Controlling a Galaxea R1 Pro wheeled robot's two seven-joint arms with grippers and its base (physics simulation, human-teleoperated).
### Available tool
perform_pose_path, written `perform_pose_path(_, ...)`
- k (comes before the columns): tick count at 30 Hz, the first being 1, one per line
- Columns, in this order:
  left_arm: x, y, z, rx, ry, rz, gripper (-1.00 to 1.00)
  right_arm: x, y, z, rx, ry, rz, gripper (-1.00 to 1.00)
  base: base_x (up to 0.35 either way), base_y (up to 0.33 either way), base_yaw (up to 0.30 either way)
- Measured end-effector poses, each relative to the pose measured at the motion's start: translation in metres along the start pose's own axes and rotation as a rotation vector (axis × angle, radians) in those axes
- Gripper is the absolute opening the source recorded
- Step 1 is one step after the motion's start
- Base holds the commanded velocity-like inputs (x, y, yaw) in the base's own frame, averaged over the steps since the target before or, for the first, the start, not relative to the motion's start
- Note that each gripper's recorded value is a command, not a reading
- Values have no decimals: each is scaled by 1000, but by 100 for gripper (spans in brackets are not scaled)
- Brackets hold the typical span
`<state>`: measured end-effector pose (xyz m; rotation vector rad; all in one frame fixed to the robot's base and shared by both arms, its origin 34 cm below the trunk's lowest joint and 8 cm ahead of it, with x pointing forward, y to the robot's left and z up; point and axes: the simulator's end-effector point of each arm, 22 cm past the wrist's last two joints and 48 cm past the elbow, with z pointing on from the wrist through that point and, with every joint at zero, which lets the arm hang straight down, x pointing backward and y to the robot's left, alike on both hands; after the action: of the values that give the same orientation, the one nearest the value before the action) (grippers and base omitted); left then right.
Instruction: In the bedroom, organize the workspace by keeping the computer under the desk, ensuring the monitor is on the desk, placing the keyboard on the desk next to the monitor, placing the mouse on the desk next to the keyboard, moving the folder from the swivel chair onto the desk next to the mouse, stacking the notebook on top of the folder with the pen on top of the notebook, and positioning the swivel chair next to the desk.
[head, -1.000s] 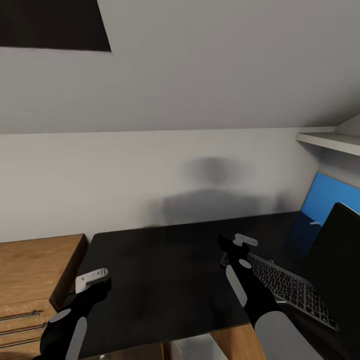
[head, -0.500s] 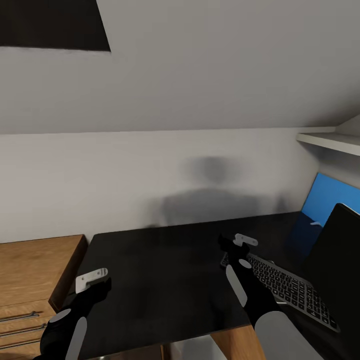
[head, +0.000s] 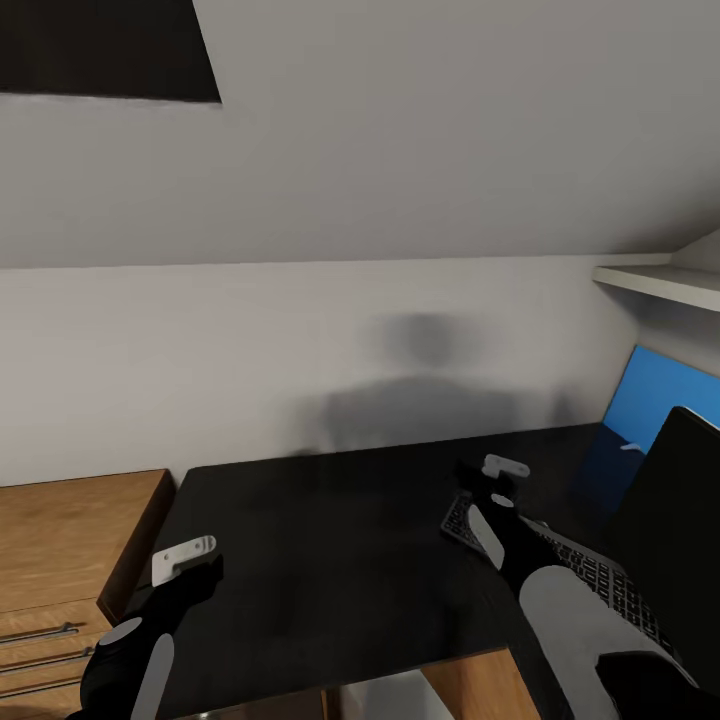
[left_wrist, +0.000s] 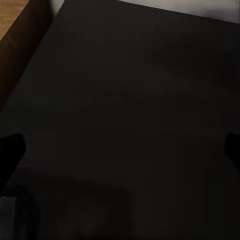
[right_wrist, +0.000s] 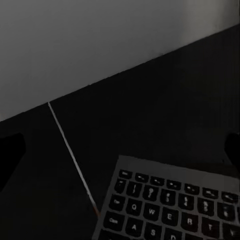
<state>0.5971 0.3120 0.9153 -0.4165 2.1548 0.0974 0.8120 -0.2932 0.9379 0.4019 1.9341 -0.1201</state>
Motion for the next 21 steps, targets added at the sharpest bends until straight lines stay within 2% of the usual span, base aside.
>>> perform_pose_path(1, 0, 0, 0, 0, 0, 0, 100, -4, -7, 6, 14, 5, -7, 100, 0, 0, 0)
perform_pose_path(3, 0, -1, 0, 1, 0, 1, 100, -32, -41, 27, 84, -13, -23, 100, 0, 0, 0)
perform_pose_path(9, 0, -3, 0, 7, 0, 1, 100, -60, -68, 36, 135, -44, -8, 100, 0, 0, 0)
perform_pose_path(10, 0, -4, 0, 9, 0, 2, 100, -60, -73, 37, 145, -39, 14, 100, 0, 0, 0)
perform_pose_path(11, 0, -5, -1, 14, 0, 1, 100, -50, -80, 37, 167, 4, 100, 100, 0, 0, 0)
perform_pose_path(15, 1, -7, -1, 16, 1, 0, 100, -32, -81, 36, 171, 84, 139, 100, 0, 0, 0)
perform_pose_path(21, 3, -6, 2, 17, 1, 0, 100, -23, -83, 38, 175, 111, 149, 100, 0, 0, 0)
